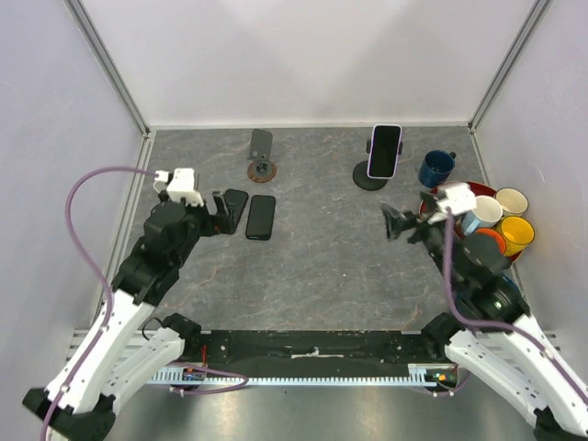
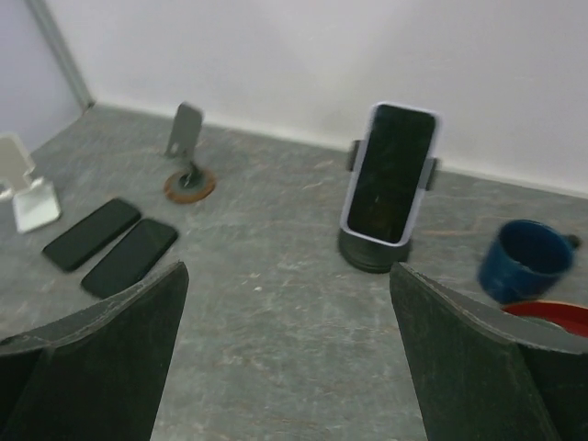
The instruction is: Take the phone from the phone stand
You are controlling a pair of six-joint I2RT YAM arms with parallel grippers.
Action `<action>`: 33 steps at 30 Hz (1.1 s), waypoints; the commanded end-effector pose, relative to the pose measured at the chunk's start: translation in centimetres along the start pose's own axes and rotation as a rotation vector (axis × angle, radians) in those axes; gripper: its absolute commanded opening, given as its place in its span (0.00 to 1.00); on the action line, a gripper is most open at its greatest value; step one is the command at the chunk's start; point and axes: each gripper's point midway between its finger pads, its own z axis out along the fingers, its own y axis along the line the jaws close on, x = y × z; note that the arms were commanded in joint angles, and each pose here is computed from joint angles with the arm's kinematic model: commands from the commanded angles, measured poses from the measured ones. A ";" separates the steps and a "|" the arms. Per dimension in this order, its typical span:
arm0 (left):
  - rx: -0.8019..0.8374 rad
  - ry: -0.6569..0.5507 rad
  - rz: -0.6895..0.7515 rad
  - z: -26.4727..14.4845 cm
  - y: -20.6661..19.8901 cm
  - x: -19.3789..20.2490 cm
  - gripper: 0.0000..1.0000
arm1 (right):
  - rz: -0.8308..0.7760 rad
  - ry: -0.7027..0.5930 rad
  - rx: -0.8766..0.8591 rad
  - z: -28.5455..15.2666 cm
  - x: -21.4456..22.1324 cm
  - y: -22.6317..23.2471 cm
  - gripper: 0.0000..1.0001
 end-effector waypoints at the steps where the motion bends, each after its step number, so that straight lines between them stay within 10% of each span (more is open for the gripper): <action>1: -0.042 -0.083 0.045 -1.4 1.8 0.2 1.00 | 0.006 0.175 -0.197 3.8 1.4 5.1 0.98; 10: -0.019 -0.141 0.037 -2.8 2.5 2.1 0.99 | -0.054 0.407 -0.066 11.1 7.1 5.2 0.98; 22: 0.029 -0.160 0.029 -3.3 1.7 1.7 0.98 | 0.075 0.356 0.202 16.3 10.8 -6.7 0.98; 33: 0.037 -0.153 0.031 -3.2 1.6 2.0 0.98 | 0.128 0.265 0.207 20.0 13.7 -7.7 0.98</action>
